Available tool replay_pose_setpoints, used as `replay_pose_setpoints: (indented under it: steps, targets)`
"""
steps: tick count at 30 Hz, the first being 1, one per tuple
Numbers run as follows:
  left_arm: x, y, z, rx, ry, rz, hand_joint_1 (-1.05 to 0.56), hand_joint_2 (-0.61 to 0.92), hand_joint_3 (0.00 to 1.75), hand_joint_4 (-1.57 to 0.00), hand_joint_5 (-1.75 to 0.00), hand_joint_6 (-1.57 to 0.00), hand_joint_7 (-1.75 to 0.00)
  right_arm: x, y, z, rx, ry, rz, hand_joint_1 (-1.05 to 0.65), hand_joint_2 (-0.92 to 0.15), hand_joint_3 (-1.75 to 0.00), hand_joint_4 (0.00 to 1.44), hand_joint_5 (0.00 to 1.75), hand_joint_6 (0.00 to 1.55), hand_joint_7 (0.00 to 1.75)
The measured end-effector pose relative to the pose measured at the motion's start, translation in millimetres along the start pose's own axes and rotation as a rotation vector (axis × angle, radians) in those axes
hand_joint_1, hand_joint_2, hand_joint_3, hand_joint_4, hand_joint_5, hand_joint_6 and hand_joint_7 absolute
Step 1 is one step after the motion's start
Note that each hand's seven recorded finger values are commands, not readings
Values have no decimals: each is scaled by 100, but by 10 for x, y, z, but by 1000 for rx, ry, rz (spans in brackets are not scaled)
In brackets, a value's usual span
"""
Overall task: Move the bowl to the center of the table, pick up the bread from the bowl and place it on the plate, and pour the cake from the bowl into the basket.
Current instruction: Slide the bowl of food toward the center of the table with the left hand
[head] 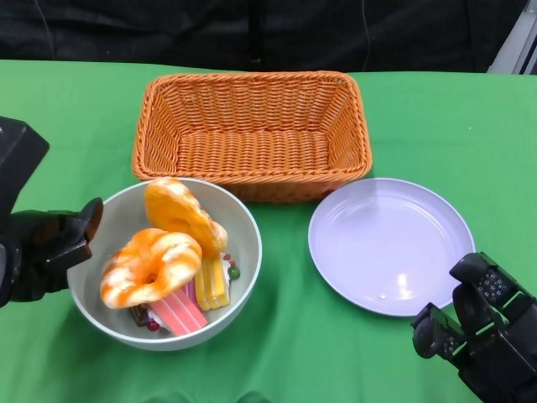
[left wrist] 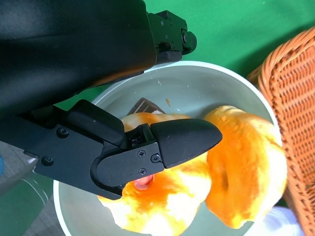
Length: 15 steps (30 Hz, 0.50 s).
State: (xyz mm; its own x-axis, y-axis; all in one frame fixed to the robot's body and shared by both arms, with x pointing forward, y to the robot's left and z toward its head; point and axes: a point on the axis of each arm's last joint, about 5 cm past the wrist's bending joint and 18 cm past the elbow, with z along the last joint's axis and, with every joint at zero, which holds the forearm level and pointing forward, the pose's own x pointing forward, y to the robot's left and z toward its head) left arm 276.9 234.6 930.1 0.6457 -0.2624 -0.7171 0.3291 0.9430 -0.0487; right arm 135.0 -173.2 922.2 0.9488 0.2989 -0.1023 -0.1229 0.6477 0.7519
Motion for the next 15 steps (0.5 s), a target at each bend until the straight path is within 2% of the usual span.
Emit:
replay_pose_setpoints:
  steps: [7,15]
  targets:
    - [-12,-104,75,32,-34,-27,-98,92,89,0,0,-1,0,0,6,-1,-1,0,-3,-17,-82,-84,79,175,62,174]
    - [3,-200,104,60,-28,-49,-99,92,89,0,0,0,0,-1,8,-1,-1,0,-8,-17,-82,-83,79,175,61,175]
